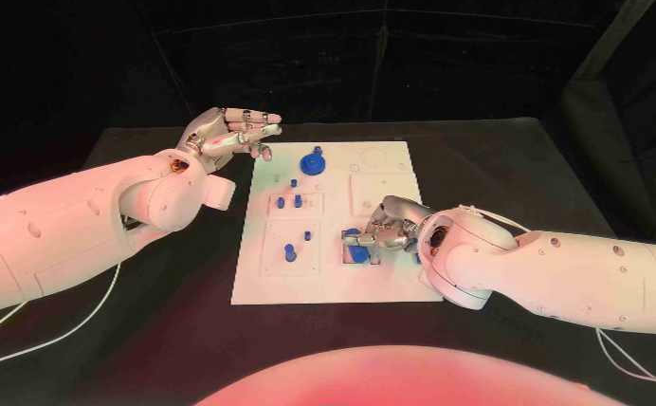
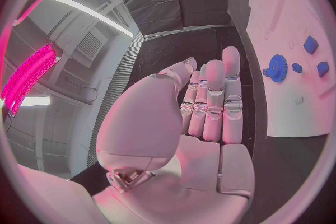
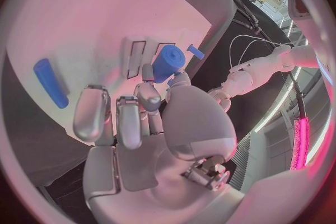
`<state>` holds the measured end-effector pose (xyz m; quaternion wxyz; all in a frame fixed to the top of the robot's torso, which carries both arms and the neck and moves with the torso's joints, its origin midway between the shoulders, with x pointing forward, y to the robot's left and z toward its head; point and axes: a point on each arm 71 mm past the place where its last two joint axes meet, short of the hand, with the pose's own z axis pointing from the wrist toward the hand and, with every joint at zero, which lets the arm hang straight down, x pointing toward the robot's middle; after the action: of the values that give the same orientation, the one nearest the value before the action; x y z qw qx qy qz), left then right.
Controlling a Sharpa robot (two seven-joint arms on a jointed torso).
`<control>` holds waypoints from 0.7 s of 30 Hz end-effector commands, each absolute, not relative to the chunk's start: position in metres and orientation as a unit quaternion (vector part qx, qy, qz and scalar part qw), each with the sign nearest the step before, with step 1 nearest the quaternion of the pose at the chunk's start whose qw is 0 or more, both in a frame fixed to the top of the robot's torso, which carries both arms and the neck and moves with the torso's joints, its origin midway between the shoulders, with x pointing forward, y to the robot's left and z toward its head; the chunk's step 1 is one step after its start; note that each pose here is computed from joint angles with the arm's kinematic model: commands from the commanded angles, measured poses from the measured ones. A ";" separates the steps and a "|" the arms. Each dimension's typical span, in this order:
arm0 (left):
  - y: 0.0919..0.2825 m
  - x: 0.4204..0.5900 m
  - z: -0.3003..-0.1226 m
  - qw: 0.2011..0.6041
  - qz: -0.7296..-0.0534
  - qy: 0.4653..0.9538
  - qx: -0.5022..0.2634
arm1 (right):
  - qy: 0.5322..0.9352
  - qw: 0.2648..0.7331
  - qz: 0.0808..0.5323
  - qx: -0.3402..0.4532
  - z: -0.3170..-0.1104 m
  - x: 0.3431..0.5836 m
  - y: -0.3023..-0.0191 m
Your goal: Assemble the parts on the task board
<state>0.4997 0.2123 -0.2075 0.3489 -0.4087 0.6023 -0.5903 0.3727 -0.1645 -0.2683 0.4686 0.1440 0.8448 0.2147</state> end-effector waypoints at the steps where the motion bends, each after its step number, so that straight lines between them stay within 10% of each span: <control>1: 0.211 0.500 -0.206 0.344 -0.596 0.601 -0.406 | 0.835 0.489 0.208 0.142 -0.266 0.375 -0.165; 21: 0.211 0.499 -0.207 0.342 -0.596 0.603 -0.406 | 0.819 0.503 0.257 0.099 -0.257 0.370 -0.162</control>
<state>0.4994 0.2119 -0.2080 0.3470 -0.4083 0.6034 -0.5906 0.3714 -0.1683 -0.2609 0.4994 0.1275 0.8262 0.2275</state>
